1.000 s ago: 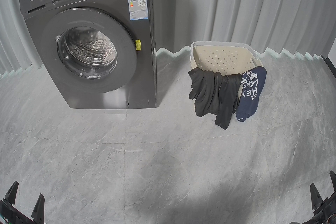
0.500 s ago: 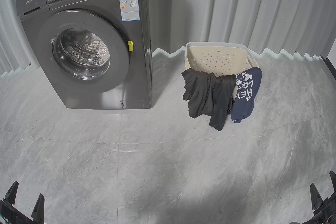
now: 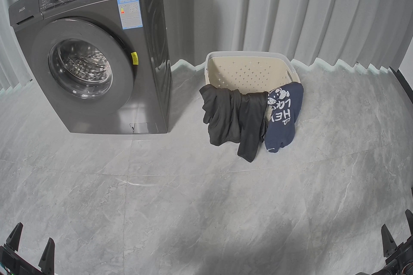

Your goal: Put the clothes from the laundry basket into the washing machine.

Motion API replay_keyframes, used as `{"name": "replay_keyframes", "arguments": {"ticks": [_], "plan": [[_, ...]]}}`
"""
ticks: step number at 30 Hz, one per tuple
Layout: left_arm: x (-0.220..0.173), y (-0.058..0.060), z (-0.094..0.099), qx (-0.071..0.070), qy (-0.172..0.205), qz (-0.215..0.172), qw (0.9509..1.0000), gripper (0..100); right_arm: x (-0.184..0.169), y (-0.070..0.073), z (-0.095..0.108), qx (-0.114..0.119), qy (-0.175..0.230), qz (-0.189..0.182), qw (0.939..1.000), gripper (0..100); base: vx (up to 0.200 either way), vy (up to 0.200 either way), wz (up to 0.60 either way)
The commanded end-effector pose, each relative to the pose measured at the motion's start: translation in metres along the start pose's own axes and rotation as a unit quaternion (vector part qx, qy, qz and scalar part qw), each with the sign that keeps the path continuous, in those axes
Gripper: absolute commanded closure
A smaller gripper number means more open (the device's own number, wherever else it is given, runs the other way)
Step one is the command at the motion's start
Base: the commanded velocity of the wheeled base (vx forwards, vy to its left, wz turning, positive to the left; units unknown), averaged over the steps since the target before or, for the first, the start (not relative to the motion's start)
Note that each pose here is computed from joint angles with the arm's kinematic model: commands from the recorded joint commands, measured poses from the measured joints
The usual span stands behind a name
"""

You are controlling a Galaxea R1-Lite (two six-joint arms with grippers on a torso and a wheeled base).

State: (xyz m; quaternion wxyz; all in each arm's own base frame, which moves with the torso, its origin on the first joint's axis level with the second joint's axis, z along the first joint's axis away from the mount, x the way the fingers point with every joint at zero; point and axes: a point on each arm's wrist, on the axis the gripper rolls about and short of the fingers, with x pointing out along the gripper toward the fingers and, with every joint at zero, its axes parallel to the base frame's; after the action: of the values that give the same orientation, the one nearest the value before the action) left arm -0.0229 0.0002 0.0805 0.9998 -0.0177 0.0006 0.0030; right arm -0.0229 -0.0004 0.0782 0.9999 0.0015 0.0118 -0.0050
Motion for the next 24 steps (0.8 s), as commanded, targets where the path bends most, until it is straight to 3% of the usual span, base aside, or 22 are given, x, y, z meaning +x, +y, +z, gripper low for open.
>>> {"name": "replay_keyframes", "arguments": {"ticks": [1, 10, 16, 24], "plan": [[0.0003, 0.0002, -0.0048, -0.001, 0.002, 0.000, 1.0000, 0, 0.0000, 0.0000, -0.0020, 0.000, 0.000, 0.000, 1.0000, 0, 0.000, 0.000, 0.00], [0.0004, 0.0002, -0.0047, -0.001, 0.003, 0.000, 1.0000, 0, 0.0000, 0.0000, -0.0020, 0.000, 0.000, 0.001, 1.0000, 0, 0.000, 0.000, 0.00], [0.0004, 0.0002, -0.0047, -0.001, 0.003, 0.000, 1.0000, 0, 0.0000, 0.0000, -0.0020, 0.000, 0.000, 0.001, 1.0000, 0, 0.000, -0.200, 0.00], [0.0004, 0.0002, -0.0047, -0.001, 0.003, 0.000, 1.0000, 0, 0.0000, 0.0000, -0.0020, 0.000, 0.000, 0.000, 1.0000, 0, 0.000, 0.000, 0.00]]}}
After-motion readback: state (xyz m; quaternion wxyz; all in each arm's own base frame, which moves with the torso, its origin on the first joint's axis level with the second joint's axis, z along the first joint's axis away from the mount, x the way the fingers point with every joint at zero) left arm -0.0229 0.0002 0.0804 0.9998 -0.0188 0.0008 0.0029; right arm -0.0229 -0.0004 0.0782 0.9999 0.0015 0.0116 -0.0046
